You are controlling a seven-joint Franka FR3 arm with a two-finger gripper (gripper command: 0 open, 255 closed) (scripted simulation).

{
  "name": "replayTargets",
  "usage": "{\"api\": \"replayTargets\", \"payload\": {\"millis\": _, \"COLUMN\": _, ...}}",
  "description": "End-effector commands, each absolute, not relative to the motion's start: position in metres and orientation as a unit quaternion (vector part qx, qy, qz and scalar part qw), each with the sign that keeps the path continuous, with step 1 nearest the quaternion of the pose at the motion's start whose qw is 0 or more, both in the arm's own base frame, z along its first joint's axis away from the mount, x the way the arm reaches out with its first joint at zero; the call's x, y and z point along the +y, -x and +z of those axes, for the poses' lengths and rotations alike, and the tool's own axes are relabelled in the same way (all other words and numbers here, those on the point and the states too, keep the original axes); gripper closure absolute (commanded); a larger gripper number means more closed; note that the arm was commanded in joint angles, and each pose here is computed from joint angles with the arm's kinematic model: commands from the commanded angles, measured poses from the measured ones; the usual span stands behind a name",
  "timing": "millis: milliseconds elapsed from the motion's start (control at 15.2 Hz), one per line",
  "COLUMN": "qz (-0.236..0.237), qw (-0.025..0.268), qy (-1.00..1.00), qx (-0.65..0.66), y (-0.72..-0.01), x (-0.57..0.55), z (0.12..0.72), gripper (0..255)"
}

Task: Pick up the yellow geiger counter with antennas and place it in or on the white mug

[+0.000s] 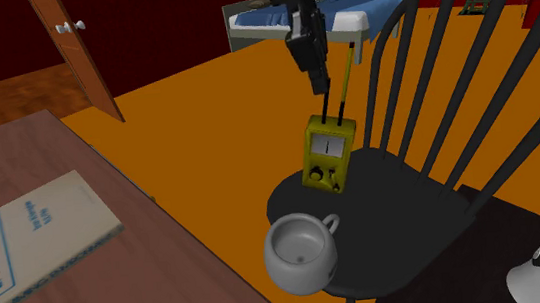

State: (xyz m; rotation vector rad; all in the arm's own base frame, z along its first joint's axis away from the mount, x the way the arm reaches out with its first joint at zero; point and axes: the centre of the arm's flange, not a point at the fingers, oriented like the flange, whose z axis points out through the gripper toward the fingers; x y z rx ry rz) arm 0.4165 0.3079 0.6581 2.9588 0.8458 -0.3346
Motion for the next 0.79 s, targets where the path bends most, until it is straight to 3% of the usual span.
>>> {"api": "replayTargets", "payload": {"millis": 0, "qz": -0.108, "qw": 0.022, "qy": -0.956, "qx": 0.272, "y": -0.426, "x": 0.333, "z": 0.667, "gripper": 255}}
{"api": "replayTargets", "payload": {"millis": 198, "qz": -0.108, "qw": 0.022, "qy": -0.956, "qx": 0.272, "y": -0.437, "x": 0.361, "z": 0.677, "gripper": 255}}
{"api": "replayTargets", "payload": {"millis": 726, "qz": -0.108, "qw": 0.022, "qy": -0.956, "qx": 0.272, "y": -0.437, "x": 0.361, "z": 0.635, "gripper": 255}}
